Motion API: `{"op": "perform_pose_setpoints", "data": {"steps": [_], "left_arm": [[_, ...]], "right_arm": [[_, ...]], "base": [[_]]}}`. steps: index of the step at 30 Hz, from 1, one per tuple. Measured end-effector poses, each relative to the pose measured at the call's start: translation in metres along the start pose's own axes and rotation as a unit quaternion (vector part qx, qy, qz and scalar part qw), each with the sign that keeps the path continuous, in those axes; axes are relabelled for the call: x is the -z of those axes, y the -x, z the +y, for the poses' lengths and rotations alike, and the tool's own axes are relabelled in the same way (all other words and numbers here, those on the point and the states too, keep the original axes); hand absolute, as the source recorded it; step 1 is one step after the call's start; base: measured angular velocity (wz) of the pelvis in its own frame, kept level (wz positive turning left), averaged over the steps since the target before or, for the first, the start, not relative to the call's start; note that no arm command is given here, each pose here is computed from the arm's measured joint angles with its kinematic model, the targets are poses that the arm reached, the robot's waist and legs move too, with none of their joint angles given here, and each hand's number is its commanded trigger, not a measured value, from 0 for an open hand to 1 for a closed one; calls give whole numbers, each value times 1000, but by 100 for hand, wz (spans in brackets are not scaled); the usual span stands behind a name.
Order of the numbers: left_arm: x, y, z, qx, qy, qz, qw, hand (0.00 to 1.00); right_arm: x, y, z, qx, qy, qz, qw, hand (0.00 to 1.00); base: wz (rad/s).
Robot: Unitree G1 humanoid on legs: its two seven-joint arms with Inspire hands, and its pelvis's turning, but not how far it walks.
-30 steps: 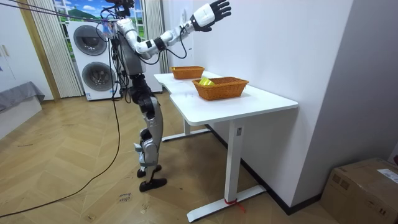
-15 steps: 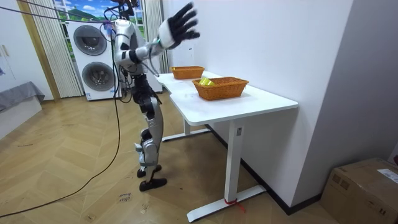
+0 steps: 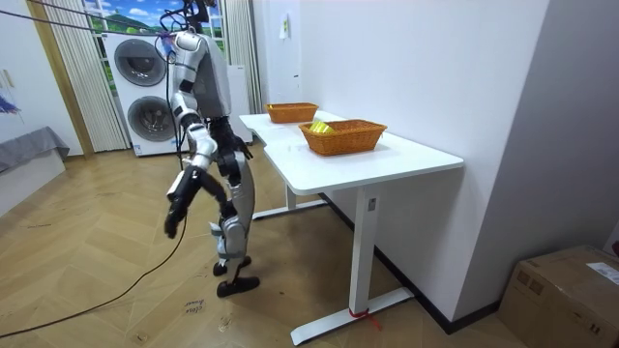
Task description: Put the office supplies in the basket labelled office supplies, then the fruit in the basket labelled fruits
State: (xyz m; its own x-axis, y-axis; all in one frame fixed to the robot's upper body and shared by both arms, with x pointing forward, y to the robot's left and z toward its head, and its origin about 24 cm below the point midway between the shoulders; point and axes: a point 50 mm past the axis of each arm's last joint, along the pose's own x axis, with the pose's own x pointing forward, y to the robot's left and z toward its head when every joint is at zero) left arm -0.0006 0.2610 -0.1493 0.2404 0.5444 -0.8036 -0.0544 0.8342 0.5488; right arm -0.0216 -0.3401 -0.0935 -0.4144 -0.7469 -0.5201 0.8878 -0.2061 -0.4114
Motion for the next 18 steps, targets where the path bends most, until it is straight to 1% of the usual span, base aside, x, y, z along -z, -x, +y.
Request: {"op": "perform_pose_setpoints", "data": {"steps": [1, 3, 5, 7, 9, 10, 11, 12, 13, 14, 15, 16, 18], "left_arm": [[1, 0, -1, 2, 1, 1, 1000, 0], [2, 1, -1, 7, 7, 4, 1000, 0], [4, 1, -3, 19, 6, 7, 1000, 0], [7, 2, -4, 28, 0, 15, 999, 0], [16, 3, -6, 39, -5, 35, 999, 0], [19, 3, -5, 41, -13, 40, 998, 0], [19, 3, -5, 42, -13, 42, 998, 0], [17, 2, -6, 43, -14, 45, 998, 0], [18, 2, -6, 44, -15, 49, 998, 0], [20, 2, -7, 47, -19, 57, 997, 0], [17, 1, -10, 53, -26, 57, 997, 0], [15, 1, -11, 56, -29, 55, 996, 0], [7, -1, -14, 63, -39, 44, 996, 0]], "right_arm": [[4, -2, -3, 7, 5, 7, 1000, 0], [24, -7, -15, 31, 40, 40, 998, 0], [40, -11, -27, 40, 58, 72, 995, 0], [56, -11, -35, 28, 83, 103, 991, 0], [75, -9, -38, -21, 134, 139, 981, 0], [84, -6, -38, -59, 186, 146, 970, 0], [88, -5, -38, -82, 217, 146, 962, 0], [95, -1, -37, -128, 286, 140, 939, 0], [98, 0, -35, -150, 321, 136, 925, 0], [101, 5, -25, -197, 382, 122, 895, 0], [102, 9, -17, -232, 425, 110, 868, 0], [102, 11, -11, -248, 442, 101, 856, 0], [101, 21, 11, -300, 493, 69, 813, 0]], "base": [[-7], [0], [8], [8], [8], [0], [-6], [-11], [-10], [-5], [0], [11], [23]]}}
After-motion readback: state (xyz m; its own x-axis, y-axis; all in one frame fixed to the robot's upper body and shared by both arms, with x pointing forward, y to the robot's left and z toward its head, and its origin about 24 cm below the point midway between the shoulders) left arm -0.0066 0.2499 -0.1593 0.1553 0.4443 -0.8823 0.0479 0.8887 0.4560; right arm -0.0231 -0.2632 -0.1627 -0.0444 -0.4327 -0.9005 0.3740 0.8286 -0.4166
